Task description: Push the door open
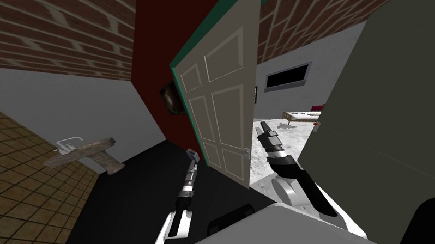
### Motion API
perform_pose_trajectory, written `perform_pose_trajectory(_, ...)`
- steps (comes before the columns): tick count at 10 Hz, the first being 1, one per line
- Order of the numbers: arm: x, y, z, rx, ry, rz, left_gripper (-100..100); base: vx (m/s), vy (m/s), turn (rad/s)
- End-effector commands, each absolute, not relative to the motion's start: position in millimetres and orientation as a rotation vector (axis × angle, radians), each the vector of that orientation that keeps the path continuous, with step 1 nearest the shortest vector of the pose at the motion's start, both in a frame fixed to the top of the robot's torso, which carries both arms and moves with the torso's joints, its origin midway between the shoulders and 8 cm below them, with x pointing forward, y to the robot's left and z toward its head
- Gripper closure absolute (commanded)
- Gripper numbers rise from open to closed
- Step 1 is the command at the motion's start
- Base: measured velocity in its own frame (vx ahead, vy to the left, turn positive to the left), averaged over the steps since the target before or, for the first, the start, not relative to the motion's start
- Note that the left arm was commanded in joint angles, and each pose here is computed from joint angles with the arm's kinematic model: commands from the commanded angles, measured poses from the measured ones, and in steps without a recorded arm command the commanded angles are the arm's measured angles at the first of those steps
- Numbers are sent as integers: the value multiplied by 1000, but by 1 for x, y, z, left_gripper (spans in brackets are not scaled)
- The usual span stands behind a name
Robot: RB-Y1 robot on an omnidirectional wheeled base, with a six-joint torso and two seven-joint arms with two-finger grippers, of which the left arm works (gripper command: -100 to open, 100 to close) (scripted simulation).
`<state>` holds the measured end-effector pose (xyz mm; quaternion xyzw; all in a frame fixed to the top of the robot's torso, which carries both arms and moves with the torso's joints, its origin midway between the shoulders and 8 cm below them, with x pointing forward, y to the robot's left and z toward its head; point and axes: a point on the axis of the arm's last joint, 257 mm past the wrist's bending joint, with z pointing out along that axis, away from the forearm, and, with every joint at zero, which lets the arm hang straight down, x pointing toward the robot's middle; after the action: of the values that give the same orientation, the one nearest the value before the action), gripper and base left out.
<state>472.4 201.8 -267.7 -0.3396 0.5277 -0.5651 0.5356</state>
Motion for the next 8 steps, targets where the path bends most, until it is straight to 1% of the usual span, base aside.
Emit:
perform_pose_trajectory(1,474,199,-274,-811,1270,-1348,-100,5,-15,-49)
perform_pose_trajectory(8,480,187,-301,-826,1326,-1360,-100,-3,-26,-67)
